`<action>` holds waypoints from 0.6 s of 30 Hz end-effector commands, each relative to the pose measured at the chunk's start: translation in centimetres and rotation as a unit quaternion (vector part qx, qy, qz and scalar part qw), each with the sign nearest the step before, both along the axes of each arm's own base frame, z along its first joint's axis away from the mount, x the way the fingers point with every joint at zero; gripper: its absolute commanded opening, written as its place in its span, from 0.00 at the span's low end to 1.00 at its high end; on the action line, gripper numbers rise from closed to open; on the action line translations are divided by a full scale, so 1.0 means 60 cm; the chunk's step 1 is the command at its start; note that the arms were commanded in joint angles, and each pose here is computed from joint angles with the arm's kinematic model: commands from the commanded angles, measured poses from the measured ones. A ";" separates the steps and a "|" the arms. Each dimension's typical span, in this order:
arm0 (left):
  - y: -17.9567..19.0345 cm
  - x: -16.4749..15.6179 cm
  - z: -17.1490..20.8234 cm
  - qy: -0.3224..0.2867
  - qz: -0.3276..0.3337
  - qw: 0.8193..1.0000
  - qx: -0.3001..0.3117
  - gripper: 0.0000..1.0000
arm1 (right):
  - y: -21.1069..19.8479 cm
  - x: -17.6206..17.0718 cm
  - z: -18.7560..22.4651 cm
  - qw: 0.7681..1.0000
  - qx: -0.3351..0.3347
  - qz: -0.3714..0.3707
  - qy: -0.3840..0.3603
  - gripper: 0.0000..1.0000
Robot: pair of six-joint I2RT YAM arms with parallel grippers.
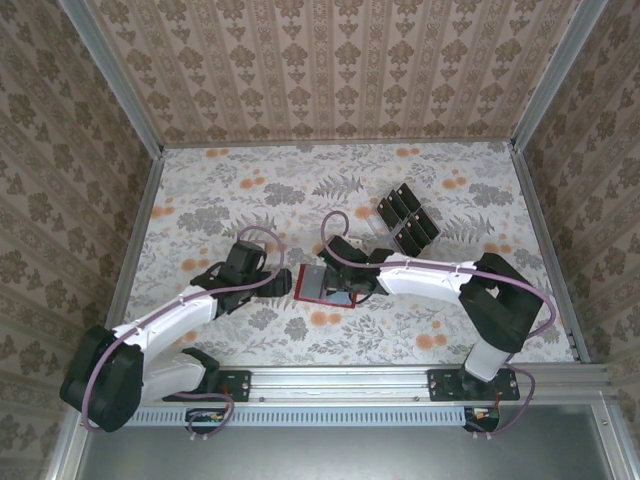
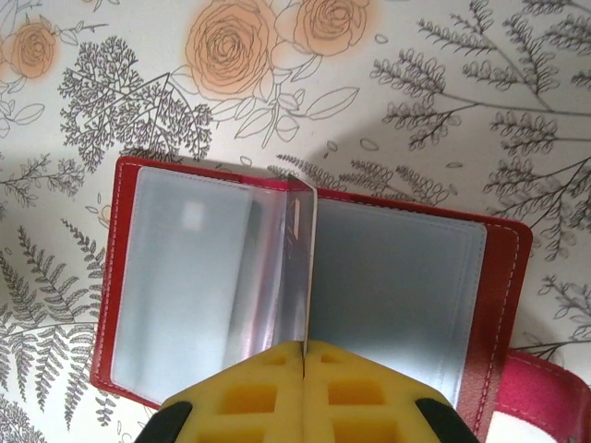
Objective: Put the credit cards into the card holder
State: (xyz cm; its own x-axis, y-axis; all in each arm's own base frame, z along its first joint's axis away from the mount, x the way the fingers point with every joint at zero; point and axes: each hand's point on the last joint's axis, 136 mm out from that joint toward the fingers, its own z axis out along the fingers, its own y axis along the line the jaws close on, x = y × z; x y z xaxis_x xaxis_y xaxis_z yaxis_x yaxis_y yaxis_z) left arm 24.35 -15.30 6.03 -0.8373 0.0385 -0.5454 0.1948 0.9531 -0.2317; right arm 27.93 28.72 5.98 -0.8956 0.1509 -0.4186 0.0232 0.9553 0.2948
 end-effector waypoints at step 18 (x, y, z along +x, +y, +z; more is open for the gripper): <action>-0.091 0.033 0.005 -0.006 -0.093 0.996 0.008 1.00 | -0.019 0.007 -0.045 0.991 -0.013 0.125 0.057 0.00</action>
State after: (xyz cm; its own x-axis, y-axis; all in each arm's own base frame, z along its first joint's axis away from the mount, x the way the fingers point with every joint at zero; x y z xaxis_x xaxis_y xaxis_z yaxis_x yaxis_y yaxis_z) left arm 25.80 -19.65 5.57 -0.8300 0.1679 -0.5319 0.3240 0.9214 -0.2148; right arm 29.01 28.34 5.03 -0.9290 -0.0232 -0.3694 -0.1499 0.9361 0.3183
